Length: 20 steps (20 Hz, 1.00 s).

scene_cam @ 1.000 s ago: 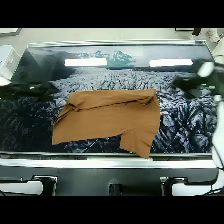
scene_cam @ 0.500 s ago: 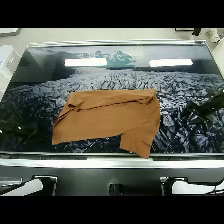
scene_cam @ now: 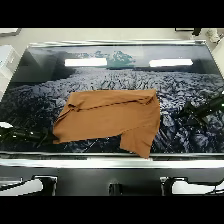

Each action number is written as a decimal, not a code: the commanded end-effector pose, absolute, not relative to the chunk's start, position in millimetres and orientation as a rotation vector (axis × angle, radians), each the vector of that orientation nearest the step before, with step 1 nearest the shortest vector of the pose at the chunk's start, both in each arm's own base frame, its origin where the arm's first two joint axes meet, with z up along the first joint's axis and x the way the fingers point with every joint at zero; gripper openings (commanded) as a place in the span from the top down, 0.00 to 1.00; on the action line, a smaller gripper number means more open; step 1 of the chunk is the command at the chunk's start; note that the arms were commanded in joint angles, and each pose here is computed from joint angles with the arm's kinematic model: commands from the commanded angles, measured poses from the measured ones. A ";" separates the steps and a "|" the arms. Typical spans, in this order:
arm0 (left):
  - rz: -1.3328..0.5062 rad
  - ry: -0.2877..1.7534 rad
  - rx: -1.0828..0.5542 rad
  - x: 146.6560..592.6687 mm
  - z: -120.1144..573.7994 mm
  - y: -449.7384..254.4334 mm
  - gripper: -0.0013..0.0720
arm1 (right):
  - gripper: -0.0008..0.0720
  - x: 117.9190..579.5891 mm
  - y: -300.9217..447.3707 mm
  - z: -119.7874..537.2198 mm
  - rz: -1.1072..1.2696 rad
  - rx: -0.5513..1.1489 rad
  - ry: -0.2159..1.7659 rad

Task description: Fold the clothes and pants, and hang the long-sleeved shirts on hangers.

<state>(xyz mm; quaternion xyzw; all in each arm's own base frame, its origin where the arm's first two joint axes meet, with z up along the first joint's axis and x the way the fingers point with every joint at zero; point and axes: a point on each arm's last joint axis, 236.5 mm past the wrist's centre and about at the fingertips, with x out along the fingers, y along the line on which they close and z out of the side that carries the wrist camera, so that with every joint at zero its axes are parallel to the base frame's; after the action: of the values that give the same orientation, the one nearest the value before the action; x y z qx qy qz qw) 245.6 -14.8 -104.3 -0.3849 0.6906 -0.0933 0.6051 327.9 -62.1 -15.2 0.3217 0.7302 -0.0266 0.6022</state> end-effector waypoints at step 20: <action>-0.234 1.537 -0.831 253.7 -86.8 -20.3 0.95 | 0.46 331.3 63.6 -99.1 0.234 0.671 1.799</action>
<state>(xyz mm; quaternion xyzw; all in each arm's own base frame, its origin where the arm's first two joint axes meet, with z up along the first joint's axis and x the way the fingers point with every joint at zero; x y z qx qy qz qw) 253.0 -20.3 -88.4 -0.3628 0.6740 -0.1037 0.6350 330.9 43.6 -94.8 0.3073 0.7612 0.0844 0.5648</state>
